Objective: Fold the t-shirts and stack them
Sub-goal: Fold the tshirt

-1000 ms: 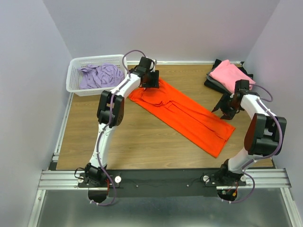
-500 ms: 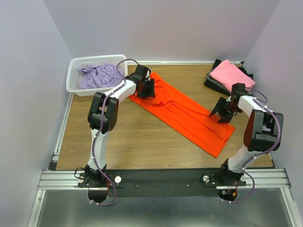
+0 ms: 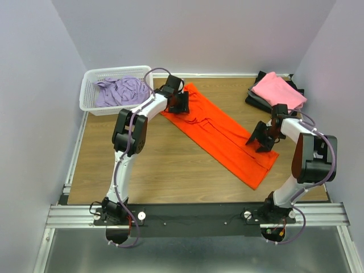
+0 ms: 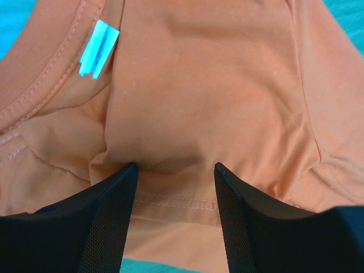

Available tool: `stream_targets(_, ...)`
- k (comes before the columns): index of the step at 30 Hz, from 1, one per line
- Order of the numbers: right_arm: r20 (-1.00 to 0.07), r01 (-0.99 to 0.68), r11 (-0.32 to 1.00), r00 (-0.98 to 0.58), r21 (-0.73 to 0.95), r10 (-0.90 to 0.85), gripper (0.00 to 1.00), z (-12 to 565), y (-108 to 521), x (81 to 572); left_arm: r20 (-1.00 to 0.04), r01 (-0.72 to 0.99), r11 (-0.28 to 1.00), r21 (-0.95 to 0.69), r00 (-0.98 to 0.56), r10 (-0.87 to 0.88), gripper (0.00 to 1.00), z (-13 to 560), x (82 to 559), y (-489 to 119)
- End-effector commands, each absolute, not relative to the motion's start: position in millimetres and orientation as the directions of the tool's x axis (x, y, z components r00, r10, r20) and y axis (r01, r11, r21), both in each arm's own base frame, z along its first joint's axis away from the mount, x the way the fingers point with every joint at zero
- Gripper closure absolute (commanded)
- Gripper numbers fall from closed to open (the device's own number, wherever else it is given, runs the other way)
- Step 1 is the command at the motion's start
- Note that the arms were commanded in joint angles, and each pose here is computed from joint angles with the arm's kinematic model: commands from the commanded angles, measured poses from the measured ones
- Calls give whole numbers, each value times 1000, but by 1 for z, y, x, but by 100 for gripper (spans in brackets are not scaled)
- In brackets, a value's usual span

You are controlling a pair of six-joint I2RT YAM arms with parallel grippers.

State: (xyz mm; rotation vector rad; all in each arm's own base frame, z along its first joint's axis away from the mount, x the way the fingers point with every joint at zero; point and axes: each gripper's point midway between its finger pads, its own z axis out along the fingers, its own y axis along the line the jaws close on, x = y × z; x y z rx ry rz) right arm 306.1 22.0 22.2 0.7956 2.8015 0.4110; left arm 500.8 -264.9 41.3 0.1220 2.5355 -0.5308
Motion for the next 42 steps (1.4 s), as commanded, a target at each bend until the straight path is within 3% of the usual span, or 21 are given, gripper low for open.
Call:
stream_targets(1,-12,511,812,-845,283,535,32,0,41,275,-503,208,931,-300,-864,30,35,17,504,-265)
stream_targets(12,14,537,795,-831,281,556,33,3,64,254,-529,251,934,-254,-845,84,35,6,532,-269)
stream_targets(31,-5,529,795,-831,296,556,33,28,136,246,-610,311,896,-317,-790,58,36,17,572,-268)
stream_targets(39,-179,502,833,-820,233,544,33,65,115,271,-699,336,888,-314,-715,23,35,78,581,-269)
stream_targets(42,-190,488,846,-829,214,526,33,69,111,270,-717,333,887,-320,-697,2,35,97,576,-269)
